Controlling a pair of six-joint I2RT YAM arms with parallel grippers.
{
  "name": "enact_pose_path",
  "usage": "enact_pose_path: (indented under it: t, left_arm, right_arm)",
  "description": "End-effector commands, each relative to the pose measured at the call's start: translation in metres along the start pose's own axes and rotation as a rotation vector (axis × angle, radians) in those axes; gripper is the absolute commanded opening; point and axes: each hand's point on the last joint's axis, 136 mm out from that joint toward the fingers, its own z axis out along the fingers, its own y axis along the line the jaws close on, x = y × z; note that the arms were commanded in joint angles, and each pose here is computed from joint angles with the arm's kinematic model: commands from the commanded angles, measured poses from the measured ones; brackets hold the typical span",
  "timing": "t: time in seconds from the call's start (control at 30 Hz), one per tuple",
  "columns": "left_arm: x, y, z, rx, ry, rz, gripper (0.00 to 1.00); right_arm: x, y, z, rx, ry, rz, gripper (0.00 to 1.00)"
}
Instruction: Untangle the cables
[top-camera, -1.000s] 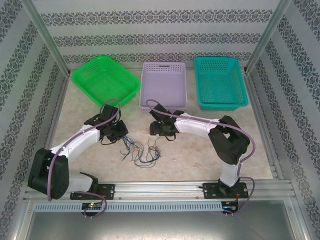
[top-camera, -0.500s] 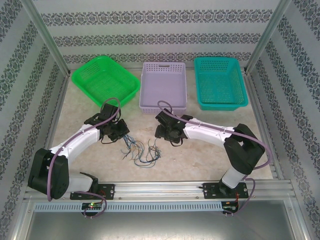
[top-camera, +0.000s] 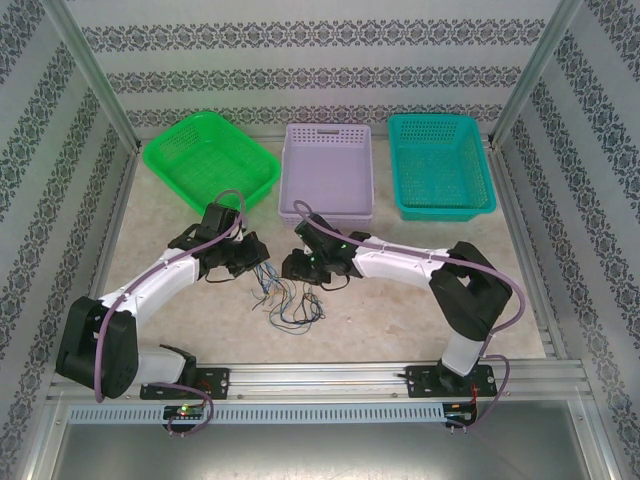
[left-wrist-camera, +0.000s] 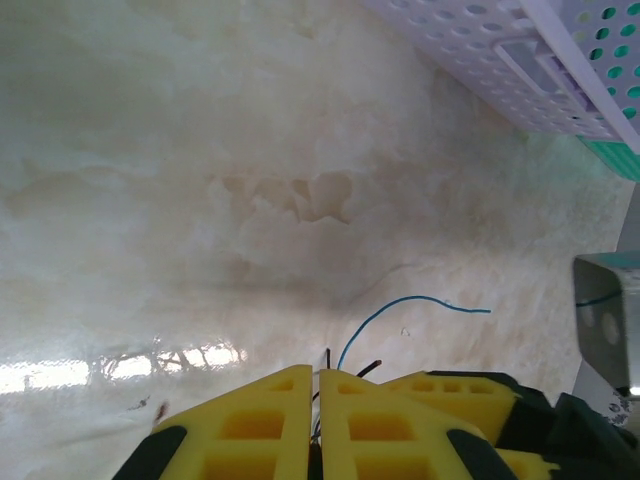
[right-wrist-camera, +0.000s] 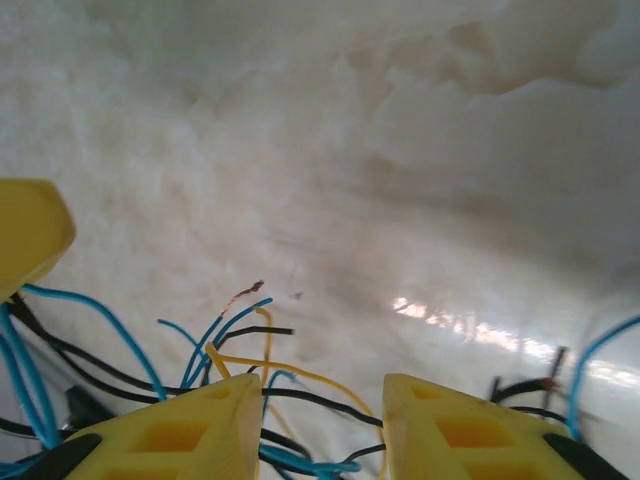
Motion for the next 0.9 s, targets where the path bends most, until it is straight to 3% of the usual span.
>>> enact_pose_path:
  t: [0.0,0.13,0.47,0.63,0.87]
  left_arm:
    - [-0.012,-0.017,-0.004,0.059,-0.035,0.052,0.00]
    - [-0.012,-0.015,-0.002,0.056,-0.032,0.043,0.00]
    - [-0.010,-0.012,-0.005,0.048,-0.038,0.044,0.00]
    - [-0.010,-0.013,-0.005,0.053,-0.045,0.047,0.00]
    - [-0.011,-0.015,-0.006,0.061,-0.046,0.045,0.00]
  right_arm:
    - [0.001,0.012,0.004,-0.067,0.054,-0.009,0.36]
    - [0.000,0.013,0.007,-0.079,0.054,0.003,0.31]
    - [-0.005,0.008,-0.026,-0.085,-0.044,0.036,0.36]
    - [0.004,0.019,-0.023,-0.143,0.012,0.050,0.36]
    - [0.011,0.006,-0.011,-0.104,0.038,0.075,0.37]
